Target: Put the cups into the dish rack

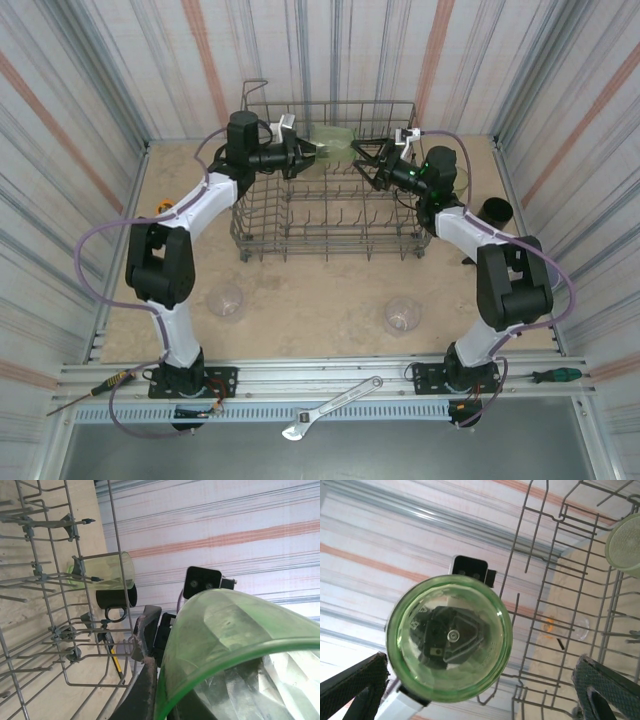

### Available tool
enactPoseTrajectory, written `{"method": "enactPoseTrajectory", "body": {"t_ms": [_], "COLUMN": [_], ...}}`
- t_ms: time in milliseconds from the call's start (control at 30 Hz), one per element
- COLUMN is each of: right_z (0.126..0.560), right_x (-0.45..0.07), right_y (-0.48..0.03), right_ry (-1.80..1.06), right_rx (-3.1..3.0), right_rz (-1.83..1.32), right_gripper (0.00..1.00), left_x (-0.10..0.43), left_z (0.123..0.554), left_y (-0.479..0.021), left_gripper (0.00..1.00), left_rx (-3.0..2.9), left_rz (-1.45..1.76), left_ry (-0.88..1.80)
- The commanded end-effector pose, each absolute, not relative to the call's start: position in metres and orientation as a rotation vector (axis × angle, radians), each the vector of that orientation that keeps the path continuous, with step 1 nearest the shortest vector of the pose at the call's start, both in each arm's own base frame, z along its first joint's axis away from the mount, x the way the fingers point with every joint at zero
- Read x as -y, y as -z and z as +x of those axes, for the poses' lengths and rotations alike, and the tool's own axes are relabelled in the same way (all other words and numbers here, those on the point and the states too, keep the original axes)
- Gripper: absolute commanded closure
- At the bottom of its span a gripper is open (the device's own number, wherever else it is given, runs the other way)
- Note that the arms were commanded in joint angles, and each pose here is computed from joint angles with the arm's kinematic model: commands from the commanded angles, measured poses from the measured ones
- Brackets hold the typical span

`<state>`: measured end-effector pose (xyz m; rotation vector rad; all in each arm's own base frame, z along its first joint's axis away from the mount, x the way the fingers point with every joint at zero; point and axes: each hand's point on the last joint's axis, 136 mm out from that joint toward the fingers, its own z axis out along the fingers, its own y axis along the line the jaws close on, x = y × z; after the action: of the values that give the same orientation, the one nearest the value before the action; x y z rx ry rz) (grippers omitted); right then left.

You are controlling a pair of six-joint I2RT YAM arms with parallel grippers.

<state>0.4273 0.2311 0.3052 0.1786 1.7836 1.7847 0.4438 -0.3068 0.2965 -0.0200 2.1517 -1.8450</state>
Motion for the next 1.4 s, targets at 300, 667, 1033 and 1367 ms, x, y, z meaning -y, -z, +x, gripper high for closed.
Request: {"method": "enactPoseTrajectory", "body": {"t_ms": [300,667,1033,1367], "right_z": [0.426,0.427,0.424,0.421], "right_x": [-0.247,-0.253,-0.254,-0.242], "right_y": [-0.345,-0.351,-0.356,-0.364], "right_ry": [-1.872,-1.915,-1.926,-1.863], "right_rx": [-1.656,-1.631,-1.612,-1.597], "right_rz": [0.103,0.094,0.084,0.082], "right_gripper": [0.01,0.05,0.40,0.53], "left_x": [0.312,0.327,0.330,0.294], "left_z": [0.438,0.434,0.434,0.453], "left_y": [-0.296,-0.297,-0.299,-0.326], "left_gripper": [1.00,1.00,0.98,0.63], "left_rx": [-2.140,-2.157,-2.155,-2.152], "left_rz": [0.036,0.089,0.117,0.048], "left_ry": [1.912,1.958,1.973,1.793]}}
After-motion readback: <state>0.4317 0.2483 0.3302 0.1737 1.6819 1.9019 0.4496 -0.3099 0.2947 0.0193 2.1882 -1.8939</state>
